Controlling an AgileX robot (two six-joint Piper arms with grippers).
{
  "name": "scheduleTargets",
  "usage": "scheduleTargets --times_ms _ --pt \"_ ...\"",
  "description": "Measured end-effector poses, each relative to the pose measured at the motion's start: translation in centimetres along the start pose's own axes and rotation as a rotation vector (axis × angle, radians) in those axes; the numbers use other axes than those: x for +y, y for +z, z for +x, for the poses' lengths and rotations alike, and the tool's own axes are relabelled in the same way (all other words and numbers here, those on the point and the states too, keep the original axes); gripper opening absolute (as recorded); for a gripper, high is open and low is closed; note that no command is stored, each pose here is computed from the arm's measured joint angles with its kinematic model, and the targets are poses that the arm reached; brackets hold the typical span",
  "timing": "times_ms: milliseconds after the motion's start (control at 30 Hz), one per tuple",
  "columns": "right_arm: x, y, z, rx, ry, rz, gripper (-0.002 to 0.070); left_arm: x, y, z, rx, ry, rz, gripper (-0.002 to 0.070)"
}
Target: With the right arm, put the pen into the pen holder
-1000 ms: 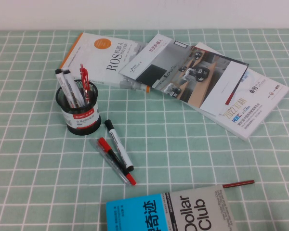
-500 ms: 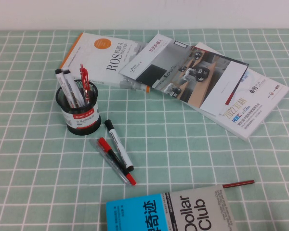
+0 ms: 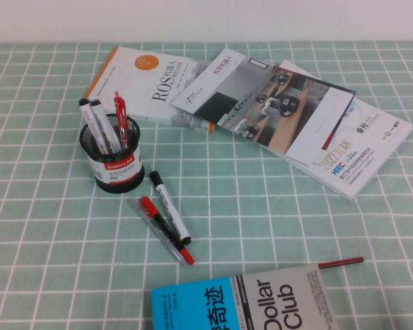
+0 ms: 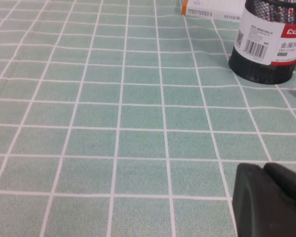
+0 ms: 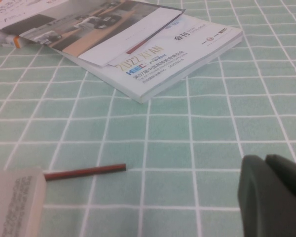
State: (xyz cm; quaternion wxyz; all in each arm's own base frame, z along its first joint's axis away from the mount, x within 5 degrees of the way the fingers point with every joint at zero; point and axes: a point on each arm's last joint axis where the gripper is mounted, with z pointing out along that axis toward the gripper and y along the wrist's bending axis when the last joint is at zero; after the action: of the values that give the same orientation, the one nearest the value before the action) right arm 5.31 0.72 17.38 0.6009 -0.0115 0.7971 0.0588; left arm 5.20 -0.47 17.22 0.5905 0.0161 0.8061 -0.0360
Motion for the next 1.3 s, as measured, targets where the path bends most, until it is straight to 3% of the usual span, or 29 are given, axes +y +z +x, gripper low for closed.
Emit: scheduleTargets --times_ms 100,300,433,667,933,1133,1300 --pt "0.2 0.0 -0.4 -0.042 0.063 -0.020 -0.0020 0.0 0.0 0.0 0.000 0.000 0.000 -0.0006" --pt "0.3 -0.3 -2.5 -0.267 0.602 -0.120 -0.0020 0.0 0.0 0.0 0.000 0.000 0.000 -0.0006" --pt "-0.2 -0.5 -3.1 -0.343 0.740 -0.115 -0.0020 0.0 0.0 0.0 0.000 0.000 0.000 -0.0006" --pt "1.5 -1.7 -5.1 -0.233 0.653 -0.234 -0.0020 0.0 0.0 0.0 0.000 0.000 0.000 -0.0006" --pt "3.7 -2.5 -13.4 -0.079 0.299 -0.317 -0.0020 0.0 0.0 0.0 0.000 0.000 0.000 -0.0006" --pt "5.1 1.6 -18.1 0.237 0.189 -0.399 -0.0020 0.0 0.0 0.0 0.000 0.000 0.000 -0.0006" --pt "5.6 7.0 -19.3 0.468 0.185 -0.429 -0.0020 0.0 0.0 0.0 0.000 0.000 0.000 -0.0006"
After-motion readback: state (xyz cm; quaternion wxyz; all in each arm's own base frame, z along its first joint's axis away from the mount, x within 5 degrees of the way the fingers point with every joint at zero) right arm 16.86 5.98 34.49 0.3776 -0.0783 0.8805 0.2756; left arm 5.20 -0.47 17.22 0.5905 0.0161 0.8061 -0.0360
